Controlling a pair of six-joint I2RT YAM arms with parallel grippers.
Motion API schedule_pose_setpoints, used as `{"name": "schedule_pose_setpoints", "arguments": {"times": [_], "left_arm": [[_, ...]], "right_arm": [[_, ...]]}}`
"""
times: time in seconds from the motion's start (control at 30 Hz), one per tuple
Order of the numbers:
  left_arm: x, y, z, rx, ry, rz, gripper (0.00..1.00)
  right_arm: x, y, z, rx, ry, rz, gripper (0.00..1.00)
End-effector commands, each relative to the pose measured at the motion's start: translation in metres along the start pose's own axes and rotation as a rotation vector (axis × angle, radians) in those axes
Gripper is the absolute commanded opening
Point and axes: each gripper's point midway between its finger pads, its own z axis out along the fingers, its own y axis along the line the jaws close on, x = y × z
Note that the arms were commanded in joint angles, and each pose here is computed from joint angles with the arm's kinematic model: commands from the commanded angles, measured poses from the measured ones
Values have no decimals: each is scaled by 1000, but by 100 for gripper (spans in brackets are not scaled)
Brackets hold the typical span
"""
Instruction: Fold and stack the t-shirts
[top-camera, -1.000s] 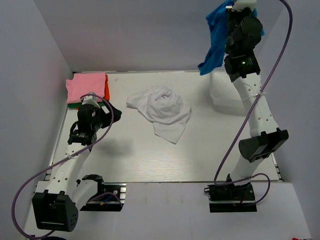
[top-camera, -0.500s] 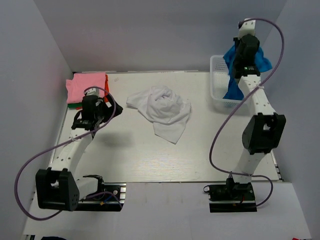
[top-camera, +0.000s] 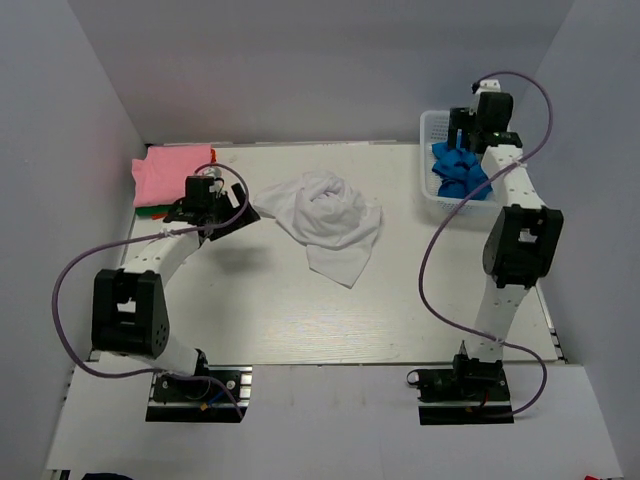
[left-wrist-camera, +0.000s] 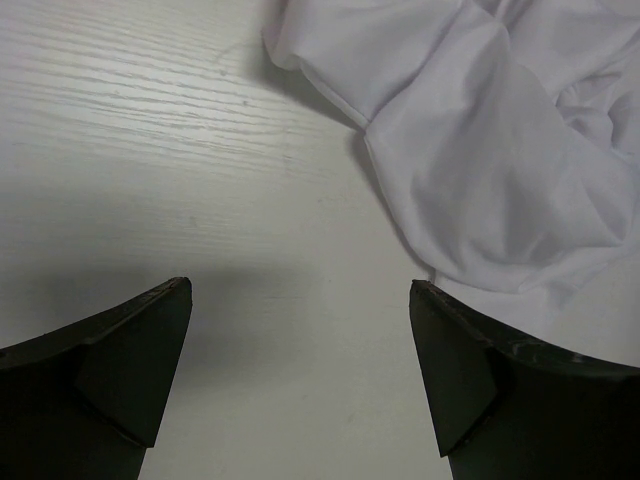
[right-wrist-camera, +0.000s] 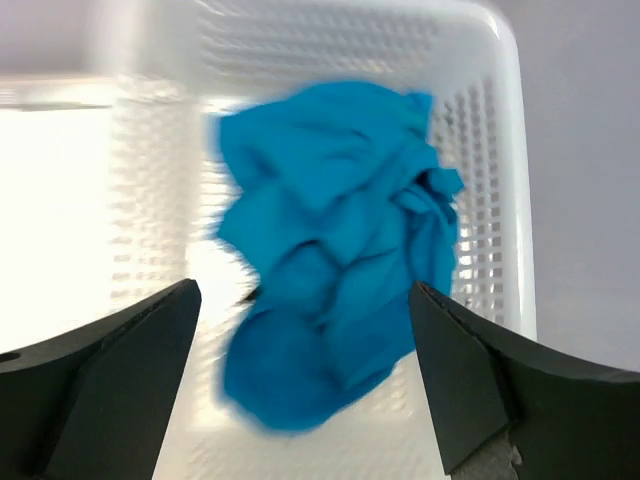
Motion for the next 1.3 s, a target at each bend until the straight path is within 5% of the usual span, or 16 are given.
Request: {"name": "schedule_pose_setpoints", "arguments": {"times": [0.0, 0.23, 0.6, 0.83, 0.97, 1.07, 1.2, 1.23, 1.27], "left_arm": [[8, -35, 9, 151, 46, 54, 100], [-5, -24, 65, 9, 75, 86, 100], [-24, -23, 126, -36, 88, 65, 84], [-10, -23, 150, 2, 129, 60, 46], [-3, -16, 150, -15, 142, 58, 5], [-9, -21, 143, -1, 117, 62, 0], [-15, -30, 132, 36, 94, 66, 0], [-14, -31, 129, 45, 97, 66, 0], [-20, -36, 123, 54, 80, 69, 0]], "right_arm": [[-99, 31, -121, -207, -279, 65, 90], [-34, 131, -197, -516, -167, 110, 90], [133, 227, -222, -646, 214, 70, 90], [191, 250, -208, -642, 294, 72, 90], [188, 259, -185, -591, 277, 68, 90], [185, 261, -164, -550, 245, 76, 88], [193, 271, -141, -518, 277, 81, 74], [188, 275, -141, -538, 272, 85, 48], [180, 279, -141, -551, 247, 96, 32]]}}
